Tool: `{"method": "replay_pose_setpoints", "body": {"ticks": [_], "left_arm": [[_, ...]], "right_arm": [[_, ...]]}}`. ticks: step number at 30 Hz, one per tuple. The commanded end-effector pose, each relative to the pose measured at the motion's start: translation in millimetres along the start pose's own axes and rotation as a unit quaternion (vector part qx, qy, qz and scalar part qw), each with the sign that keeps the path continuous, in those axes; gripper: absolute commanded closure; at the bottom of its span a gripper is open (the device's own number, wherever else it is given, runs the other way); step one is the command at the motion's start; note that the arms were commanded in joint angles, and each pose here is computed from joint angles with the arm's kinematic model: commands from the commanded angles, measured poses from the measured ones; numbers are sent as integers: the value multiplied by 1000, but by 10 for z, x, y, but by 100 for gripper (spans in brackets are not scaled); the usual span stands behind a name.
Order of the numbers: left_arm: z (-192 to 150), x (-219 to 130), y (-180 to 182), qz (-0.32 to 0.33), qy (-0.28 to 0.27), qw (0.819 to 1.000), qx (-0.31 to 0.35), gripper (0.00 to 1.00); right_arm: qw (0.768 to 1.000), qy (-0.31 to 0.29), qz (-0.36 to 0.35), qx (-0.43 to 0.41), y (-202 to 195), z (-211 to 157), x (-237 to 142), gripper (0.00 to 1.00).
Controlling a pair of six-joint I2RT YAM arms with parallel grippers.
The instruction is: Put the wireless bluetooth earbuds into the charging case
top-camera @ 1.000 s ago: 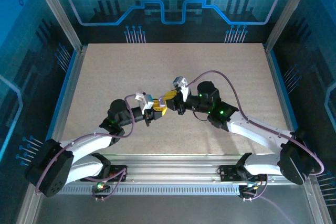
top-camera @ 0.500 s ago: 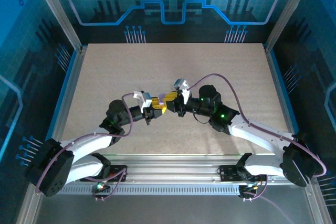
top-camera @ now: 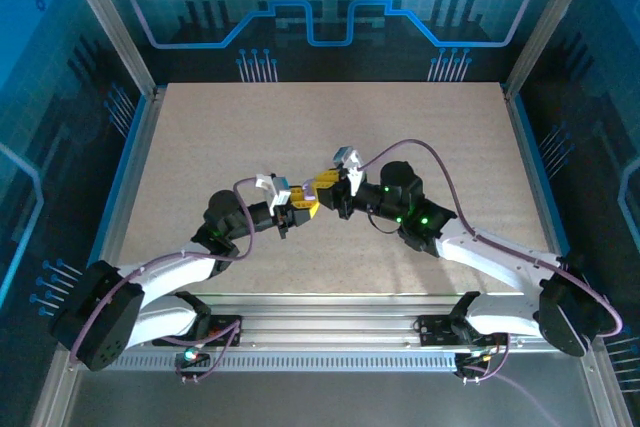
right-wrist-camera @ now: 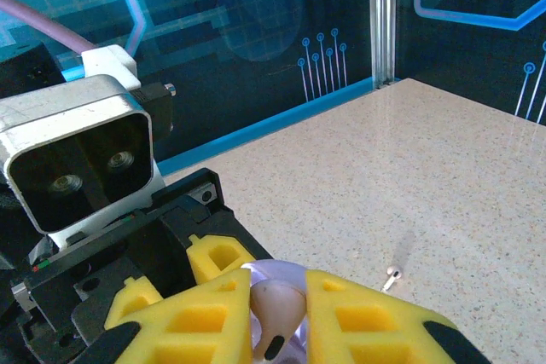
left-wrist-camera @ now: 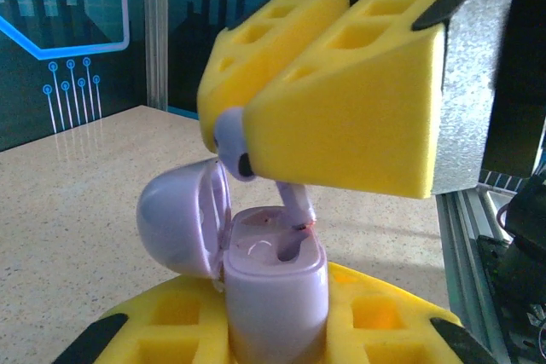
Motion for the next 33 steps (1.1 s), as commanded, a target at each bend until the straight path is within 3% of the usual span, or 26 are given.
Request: {"method": "replay_pose_setpoints", "body": {"ticks": [1, 33], "left_arm": [[68, 16, -86, -26, -12, 999, 14, 88], [323, 33, -158, -53, -78, 995, -4, 88]], "right_arm": [[999, -31, -5, -20, -6, 214, 31, 80], [998, -9, 9, -60, 126, -41, 58, 80]]}}
Point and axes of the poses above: each hand's point on the last joint's axis, 136 mm out from that joint toward the fingers, its own x axis out along the fingers, its own y axis along the line the jaws close on, z = x × y, the point moved 4 cm from there along -x, back along the fingers, and after that the axes turned 12 degrees about -x, right-handed, at the moved point
